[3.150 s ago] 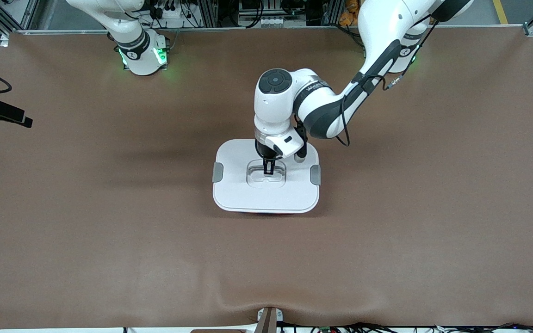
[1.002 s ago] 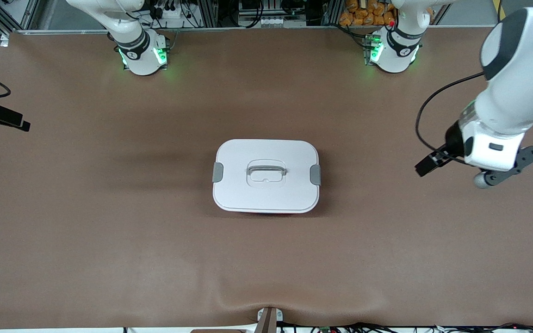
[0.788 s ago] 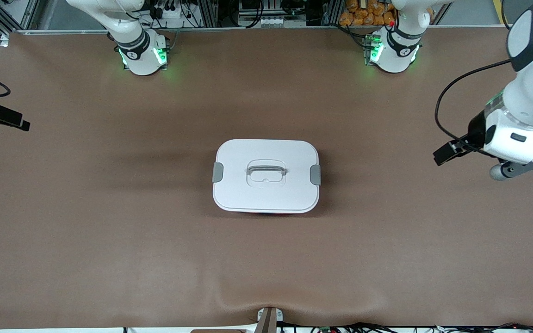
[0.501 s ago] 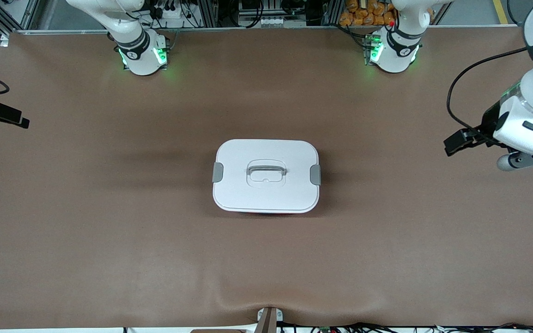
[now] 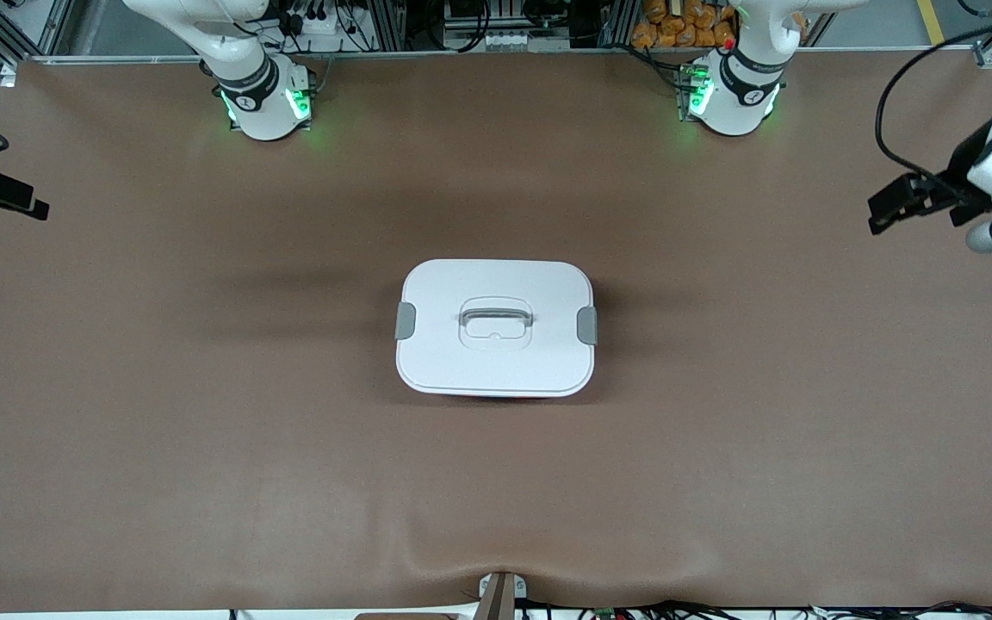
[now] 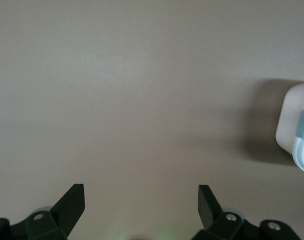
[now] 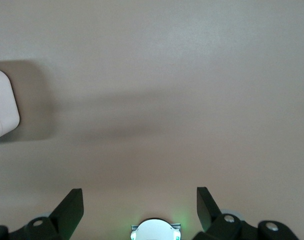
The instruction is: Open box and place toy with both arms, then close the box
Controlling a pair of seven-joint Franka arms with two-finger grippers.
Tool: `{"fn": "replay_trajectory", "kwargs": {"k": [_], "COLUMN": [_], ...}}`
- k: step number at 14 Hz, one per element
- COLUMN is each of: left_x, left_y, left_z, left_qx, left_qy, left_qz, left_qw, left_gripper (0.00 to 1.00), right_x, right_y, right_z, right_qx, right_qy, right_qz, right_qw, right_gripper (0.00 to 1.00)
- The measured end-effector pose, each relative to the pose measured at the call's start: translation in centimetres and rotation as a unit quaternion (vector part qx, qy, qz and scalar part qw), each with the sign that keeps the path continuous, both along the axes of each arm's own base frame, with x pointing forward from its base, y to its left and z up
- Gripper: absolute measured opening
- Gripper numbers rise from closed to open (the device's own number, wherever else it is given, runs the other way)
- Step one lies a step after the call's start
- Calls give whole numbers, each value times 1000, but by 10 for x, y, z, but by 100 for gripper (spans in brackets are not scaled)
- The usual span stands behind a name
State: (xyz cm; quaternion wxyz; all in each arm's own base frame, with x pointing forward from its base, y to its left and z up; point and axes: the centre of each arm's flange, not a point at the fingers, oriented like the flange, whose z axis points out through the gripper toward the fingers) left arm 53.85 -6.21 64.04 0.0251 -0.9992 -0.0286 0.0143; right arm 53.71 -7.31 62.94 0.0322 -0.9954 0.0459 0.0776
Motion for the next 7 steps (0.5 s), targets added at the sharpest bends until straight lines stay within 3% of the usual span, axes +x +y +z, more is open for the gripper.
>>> {"fn": "replay_trajectory", "kwargs": {"k": [3,7], "left_x": [-27,-44], "left_y": [-5,-9], "left_z": [8,6], "left_qx": [-2,-5], "left_qy": [-3,-11], "left_qz": [-2,16], "left_qw": [1000,1000], "left_gripper": [100,100], "right_x": [-9,-9], "right_y": [1,0], "right_z": [6,7], "right_qx": [2,2], "right_qy": [11,6], "right_qz": [1,0], "right_qw": [1000,1000], "right_gripper": [100,100]}}
